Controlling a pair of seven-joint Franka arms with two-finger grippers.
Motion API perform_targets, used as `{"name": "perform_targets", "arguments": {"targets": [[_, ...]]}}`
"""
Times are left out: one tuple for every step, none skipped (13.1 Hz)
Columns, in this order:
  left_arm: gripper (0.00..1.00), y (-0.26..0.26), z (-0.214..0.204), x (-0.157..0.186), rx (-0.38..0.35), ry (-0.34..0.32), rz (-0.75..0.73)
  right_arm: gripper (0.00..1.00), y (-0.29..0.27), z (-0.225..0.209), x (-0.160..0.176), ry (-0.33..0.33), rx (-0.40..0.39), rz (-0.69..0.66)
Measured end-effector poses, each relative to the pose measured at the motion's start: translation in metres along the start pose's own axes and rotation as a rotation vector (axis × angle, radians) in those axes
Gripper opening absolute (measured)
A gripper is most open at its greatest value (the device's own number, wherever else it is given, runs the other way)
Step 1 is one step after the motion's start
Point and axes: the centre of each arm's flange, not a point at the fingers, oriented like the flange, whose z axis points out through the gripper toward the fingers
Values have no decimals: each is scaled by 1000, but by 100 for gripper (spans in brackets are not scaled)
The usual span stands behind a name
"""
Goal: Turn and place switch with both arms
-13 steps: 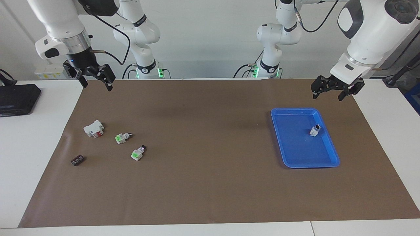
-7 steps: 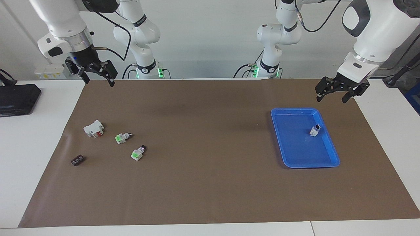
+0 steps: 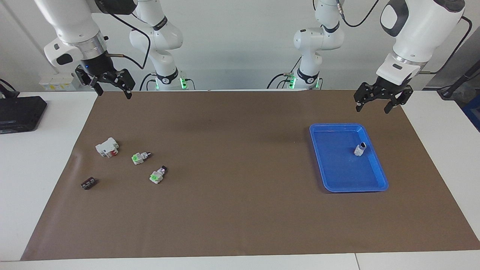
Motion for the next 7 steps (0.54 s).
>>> {"name": "perform_targets", "arguments": {"targets": [[100, 4, -2, 0, 4, 3, -4, 100, 1, 0, 0, 0, 0, 1], [100, 6, -3, -1, 5, 4, -7, 100, 1, 0, 0, 0, 0, 1], [100, 7, -3, -1, 5, 5, -9, 100, 1, 0, 0, 0, 0, 1], [100, 7, -3, -1, 5, 5, -10, 100, 1, 0, 0, 0, 0, 1], [100, 7, -3, -1, 5, 5, -10, 100, 1, 0, 0, 0, 0, 1], [100, 7, -3, -1, 5, 5, -11, 100, 1, 0, 0, 0, 0, 1], [100, 7, -3, -1, 5, 4, -11, 100, 1, 0, 0, 0, 0, 1]]}}
